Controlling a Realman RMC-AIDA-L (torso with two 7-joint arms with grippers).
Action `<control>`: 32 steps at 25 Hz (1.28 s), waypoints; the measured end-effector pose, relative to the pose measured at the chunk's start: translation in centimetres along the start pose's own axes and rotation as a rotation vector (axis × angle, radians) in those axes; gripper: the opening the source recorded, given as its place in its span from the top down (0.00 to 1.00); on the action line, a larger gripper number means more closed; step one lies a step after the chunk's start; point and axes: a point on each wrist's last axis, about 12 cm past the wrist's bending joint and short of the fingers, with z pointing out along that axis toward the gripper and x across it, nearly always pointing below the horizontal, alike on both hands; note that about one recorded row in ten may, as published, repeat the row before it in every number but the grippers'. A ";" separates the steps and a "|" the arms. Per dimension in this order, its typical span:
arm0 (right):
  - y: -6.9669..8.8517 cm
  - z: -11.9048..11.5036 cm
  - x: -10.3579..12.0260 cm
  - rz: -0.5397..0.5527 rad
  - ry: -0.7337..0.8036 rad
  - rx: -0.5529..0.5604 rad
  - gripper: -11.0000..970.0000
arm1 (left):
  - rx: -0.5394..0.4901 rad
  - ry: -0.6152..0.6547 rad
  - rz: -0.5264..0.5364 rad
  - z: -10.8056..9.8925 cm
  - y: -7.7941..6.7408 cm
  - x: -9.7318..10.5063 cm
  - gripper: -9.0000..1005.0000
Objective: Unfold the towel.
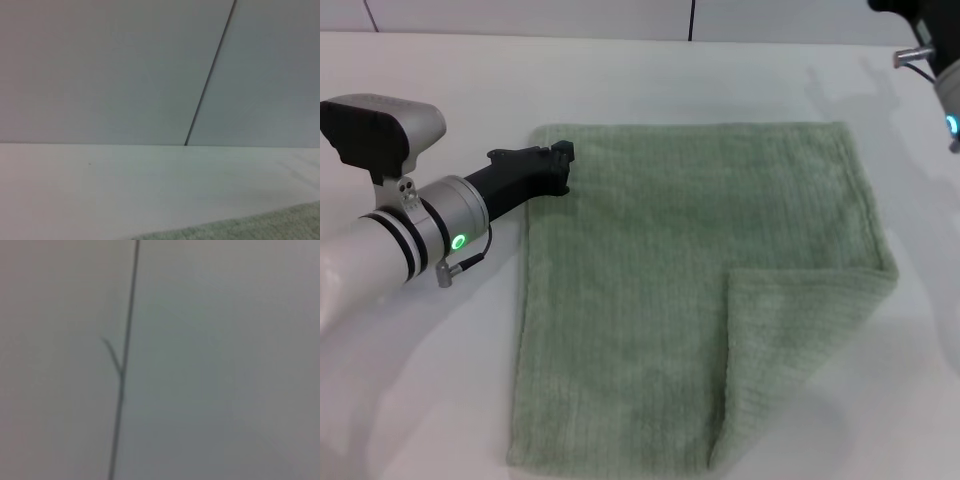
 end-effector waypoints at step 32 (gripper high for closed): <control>-5.2 -3.0 1.4 -0.062 0.049 0.234 0.20 | -0.022 0.053 0.068 0.6 0.1 0.3 0.99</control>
